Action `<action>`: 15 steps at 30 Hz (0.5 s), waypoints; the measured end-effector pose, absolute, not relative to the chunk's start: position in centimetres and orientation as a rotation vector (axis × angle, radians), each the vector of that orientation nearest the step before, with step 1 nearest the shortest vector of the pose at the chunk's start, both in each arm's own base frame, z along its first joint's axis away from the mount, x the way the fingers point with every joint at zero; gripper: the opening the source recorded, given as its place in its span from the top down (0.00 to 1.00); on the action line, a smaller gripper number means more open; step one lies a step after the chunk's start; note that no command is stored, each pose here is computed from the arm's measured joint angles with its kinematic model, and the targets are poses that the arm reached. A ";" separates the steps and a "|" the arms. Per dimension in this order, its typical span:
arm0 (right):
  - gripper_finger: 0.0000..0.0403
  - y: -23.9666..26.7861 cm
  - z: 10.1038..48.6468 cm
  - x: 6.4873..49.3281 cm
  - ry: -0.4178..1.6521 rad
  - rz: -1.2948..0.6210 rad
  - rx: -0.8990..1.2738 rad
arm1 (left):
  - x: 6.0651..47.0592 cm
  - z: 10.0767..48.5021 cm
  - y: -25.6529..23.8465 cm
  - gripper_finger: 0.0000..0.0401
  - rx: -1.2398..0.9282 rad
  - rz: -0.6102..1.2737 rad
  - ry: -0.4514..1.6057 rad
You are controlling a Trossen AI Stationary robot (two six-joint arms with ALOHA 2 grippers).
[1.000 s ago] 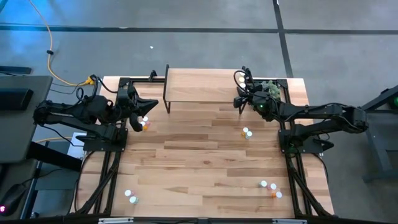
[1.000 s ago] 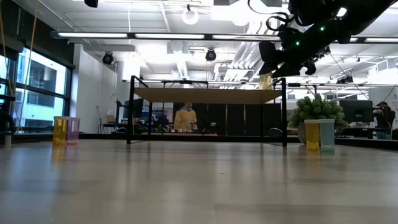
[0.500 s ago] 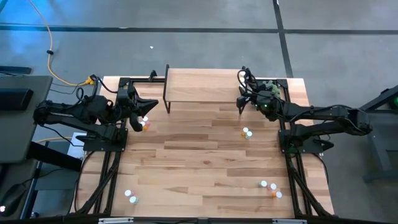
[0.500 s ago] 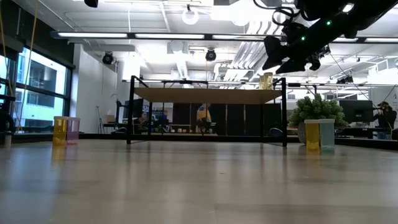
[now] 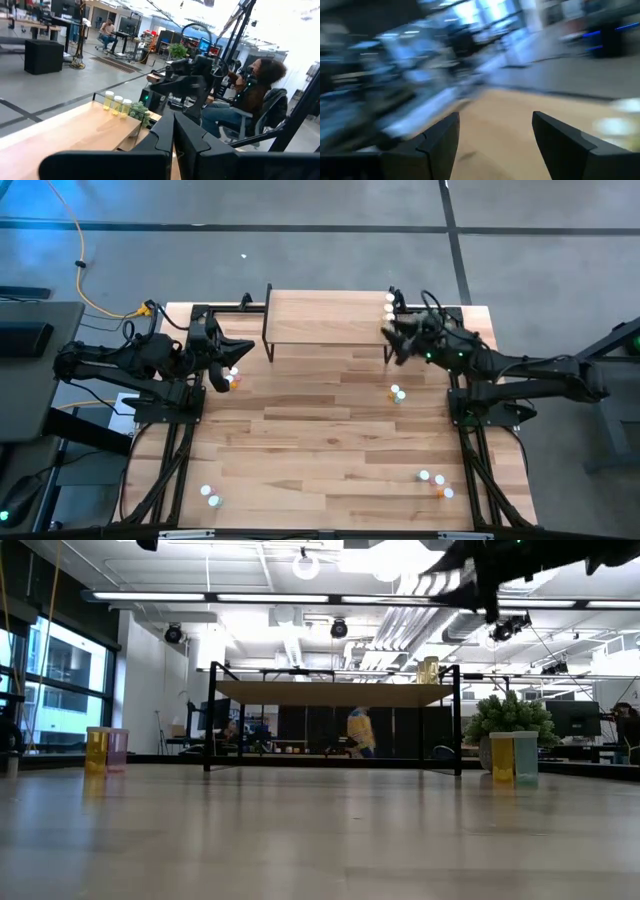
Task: Pick and place medicine bottles onto shelf by color
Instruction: Put the top right blue pill bottle on the shelf
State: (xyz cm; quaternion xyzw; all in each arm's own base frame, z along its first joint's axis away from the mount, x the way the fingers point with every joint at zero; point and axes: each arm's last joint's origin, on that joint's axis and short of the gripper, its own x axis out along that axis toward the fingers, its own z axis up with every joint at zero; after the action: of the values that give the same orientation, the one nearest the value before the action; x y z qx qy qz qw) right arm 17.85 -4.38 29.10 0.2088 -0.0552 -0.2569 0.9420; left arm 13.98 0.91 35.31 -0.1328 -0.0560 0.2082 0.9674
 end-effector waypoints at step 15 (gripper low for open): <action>0.67 0.7 30.5 18.7 -0.091 -0.176 0.332 | 14.0 35.2 0.9 1.00 -0.206 0.424 -0.087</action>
State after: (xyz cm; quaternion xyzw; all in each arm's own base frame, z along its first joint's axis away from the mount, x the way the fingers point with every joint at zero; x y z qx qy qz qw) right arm 18.73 0.68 30.46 0.1648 -0.0453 -0.0877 0.9814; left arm 13.99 0.91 35.19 -0.1021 -0.0433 0.2098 0.9714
